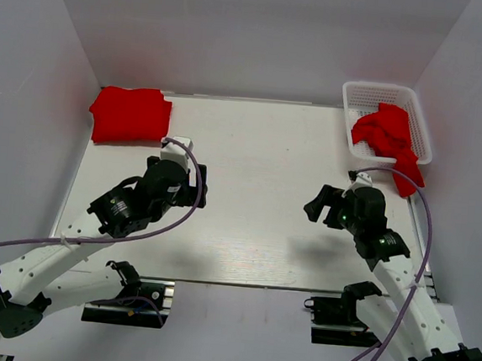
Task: Fold and stack the t-shirts
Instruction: Grab crumpled tshirt from bin with the right arm
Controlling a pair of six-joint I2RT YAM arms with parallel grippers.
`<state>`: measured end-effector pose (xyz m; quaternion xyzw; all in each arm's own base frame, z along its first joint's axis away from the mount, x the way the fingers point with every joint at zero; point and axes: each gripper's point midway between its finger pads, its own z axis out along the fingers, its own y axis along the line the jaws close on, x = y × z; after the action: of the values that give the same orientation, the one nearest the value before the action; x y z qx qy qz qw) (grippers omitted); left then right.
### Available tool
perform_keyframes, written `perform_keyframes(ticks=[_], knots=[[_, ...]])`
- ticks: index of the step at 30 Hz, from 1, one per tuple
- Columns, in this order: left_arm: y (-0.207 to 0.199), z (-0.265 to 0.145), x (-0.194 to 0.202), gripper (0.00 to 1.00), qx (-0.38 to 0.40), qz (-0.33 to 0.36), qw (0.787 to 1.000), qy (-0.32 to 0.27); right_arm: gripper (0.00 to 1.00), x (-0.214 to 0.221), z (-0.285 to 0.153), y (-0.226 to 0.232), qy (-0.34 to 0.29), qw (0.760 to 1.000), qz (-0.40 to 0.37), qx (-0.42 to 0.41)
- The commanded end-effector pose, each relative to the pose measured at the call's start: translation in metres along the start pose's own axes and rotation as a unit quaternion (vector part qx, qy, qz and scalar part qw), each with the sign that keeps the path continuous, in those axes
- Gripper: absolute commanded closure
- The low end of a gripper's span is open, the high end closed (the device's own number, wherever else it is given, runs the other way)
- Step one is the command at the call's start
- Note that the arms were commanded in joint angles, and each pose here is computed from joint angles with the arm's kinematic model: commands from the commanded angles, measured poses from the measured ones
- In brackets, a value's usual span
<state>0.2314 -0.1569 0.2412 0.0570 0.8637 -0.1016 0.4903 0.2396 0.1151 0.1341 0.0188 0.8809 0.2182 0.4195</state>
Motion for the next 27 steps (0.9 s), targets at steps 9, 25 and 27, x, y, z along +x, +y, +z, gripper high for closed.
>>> perform_keyframes(ticks=[9,25,27], knots=[[0.002,-0.001,-0.004,0.0,-0.002,0.002,1.0,-0.015,0.1,-0.046,0.008,0.009,-0.087,0.996,-0.012,-0.012],[0.008,0.014,0.019,0.0,-0.03,0.035,0.999,0.022,0.1,-0.235,0.086,-0.102,-0.015,0.975,-0.04,0.218],[0.006,0.018,0.023,0.0,-0.029,0.039,0.998,0.032,0.1,-0.233,0.095,-0.142,0.022,0.967,-0.06,0.247]])
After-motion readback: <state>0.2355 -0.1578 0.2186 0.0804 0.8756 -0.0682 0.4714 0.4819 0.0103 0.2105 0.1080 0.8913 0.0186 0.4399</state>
